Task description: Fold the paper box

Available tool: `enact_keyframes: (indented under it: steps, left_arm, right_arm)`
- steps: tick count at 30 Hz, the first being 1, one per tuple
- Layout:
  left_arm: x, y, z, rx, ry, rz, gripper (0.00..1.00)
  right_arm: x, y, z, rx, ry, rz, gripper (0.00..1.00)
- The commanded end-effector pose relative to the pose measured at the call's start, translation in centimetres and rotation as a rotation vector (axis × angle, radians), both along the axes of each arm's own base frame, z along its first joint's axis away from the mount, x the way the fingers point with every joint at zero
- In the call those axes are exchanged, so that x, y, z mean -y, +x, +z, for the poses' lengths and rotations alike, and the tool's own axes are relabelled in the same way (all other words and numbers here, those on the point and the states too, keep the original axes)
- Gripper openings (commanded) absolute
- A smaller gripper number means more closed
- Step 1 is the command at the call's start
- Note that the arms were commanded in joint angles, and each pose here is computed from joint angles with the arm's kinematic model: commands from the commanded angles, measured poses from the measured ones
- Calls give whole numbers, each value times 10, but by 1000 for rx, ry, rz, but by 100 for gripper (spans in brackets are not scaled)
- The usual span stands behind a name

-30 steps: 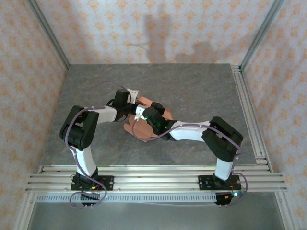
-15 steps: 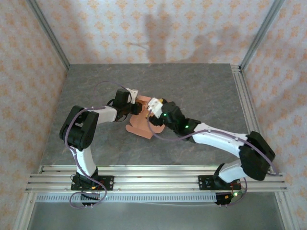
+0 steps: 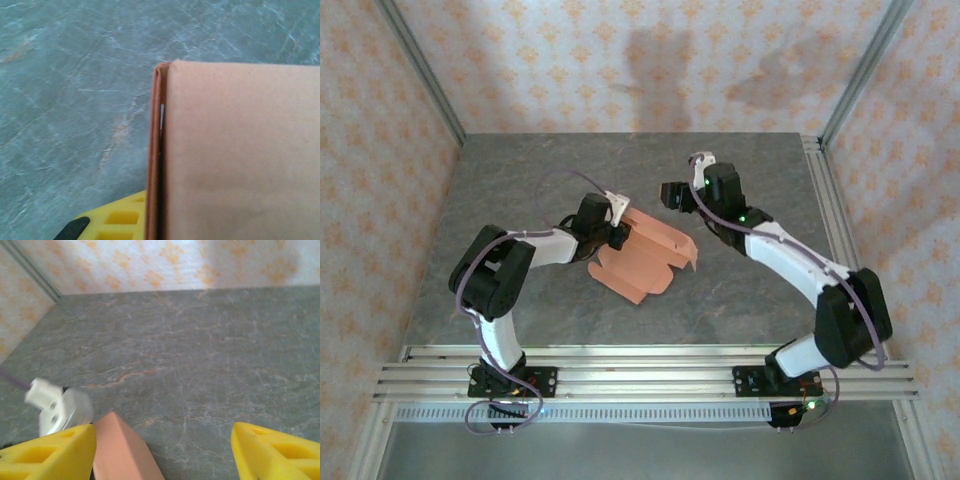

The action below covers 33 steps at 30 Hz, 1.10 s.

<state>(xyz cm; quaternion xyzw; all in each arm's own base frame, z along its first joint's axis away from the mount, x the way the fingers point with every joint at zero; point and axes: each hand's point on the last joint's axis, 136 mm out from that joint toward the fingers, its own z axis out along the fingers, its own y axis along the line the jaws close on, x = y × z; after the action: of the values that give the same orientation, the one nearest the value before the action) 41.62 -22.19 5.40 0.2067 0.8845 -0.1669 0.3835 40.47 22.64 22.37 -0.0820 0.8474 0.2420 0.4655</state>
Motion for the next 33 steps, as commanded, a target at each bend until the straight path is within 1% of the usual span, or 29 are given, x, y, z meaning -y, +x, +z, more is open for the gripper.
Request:
enact_keyframes:
  steps: [1,4,7,12,19,21,24,26,27,30,33]
  left_arm:
    - [2,4,13,74,64,-36,15]
    - [8,-1,12,81,60,-72,16]
    - [14,-5,9,68,45,-94,16]
    - [18,-7,6,58,20,-106,16]
    - [23,-9,0,28,-1,-106,16]
    - [24,-8,-3,20,-4,-103,17]
    - [23,-6,-5,8,-16,-77,17]
    - [23,-5,-6,5,-26,-67,19]
    - [24,-5,-8,1,-30,-64,22]
    - [25,-3,-12,-5,-39,-56,27]
    - [24,0,-13,3,-47,-37,26]
  right_arm:
    - [-5,-7,-41,-236,38,32,67]
    - [-18,-8,-51,-280,90,95,64]
    - [-38,-14,-58,-333,136,206,62]
    - [-47,-11,-84,-389,163,226,61]
    - [-65,-11,-103,-466,234,291,61]
    - [-65,-13,-110,-489,230,292,61]
    - [-58,-17,-127,-520,187,267,60]
    - [-53,-21,-136,-535,160,255,60]
    - [-51,-23,-140,-543,145,248,60]
    - [-46,-26,-144,-552,122,237,59]
    - [-45,-28,-144,-554,117,238,59]
